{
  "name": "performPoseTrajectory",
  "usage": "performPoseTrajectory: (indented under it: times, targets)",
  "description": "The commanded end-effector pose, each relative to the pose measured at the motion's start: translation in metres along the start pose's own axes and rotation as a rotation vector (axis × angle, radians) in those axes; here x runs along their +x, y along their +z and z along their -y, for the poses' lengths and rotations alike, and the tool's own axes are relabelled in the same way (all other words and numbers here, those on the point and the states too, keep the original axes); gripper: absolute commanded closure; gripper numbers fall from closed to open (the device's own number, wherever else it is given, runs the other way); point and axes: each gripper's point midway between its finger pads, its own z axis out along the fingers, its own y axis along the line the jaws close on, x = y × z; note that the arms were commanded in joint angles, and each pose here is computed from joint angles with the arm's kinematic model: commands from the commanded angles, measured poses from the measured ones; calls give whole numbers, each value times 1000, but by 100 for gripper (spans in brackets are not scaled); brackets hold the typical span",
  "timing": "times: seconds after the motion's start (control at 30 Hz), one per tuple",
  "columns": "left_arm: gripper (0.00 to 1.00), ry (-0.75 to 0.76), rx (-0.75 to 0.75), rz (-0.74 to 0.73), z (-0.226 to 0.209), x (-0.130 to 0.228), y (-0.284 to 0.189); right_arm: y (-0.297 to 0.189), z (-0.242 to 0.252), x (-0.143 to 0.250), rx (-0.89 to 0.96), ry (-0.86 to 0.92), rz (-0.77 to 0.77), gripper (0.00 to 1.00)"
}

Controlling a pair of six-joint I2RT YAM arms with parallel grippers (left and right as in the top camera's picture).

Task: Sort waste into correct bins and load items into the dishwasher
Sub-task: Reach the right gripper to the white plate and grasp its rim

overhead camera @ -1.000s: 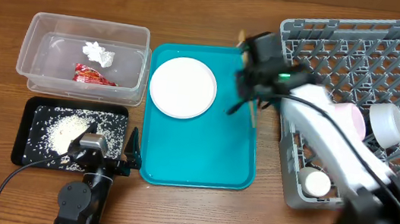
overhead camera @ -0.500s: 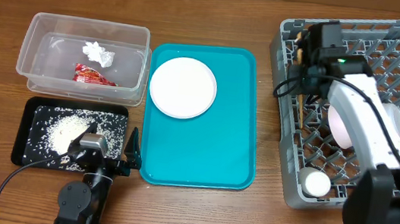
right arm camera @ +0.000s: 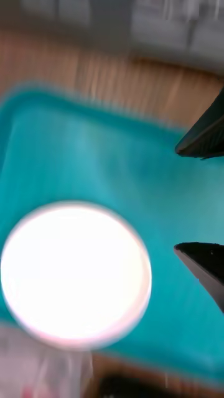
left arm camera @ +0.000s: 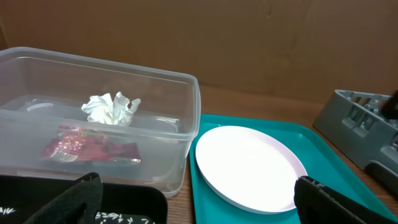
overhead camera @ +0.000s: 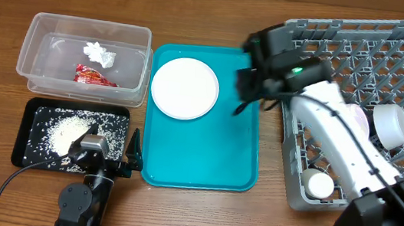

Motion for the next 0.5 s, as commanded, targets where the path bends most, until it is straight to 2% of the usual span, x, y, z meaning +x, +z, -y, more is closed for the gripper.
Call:
performPoseTrajectory:
  times: [0.0, 0.2, 0.3, 0.33, 0.47]
  targets:
    - [0, -7, 7, 4, 1, 0, 0, 24, -30, 1, -57, 182, -14, 47]
    - [0, -7, 7, 4, 1, 0, 0, 80, -18, 15, 51, 395, -57, 47]
    - [0, -7, 7, 4, 1, 0, 0, 106, -14, 22, 62, 408, -83, 48]
    - [0, -7, 7, 4, 1, 0, 0, 113, -13, 24, 66, 408, -92, 49]
    - [0, -7, 7, 4, 1, 0, 0, 136, -13, 39, 74, 427, -143, 65]
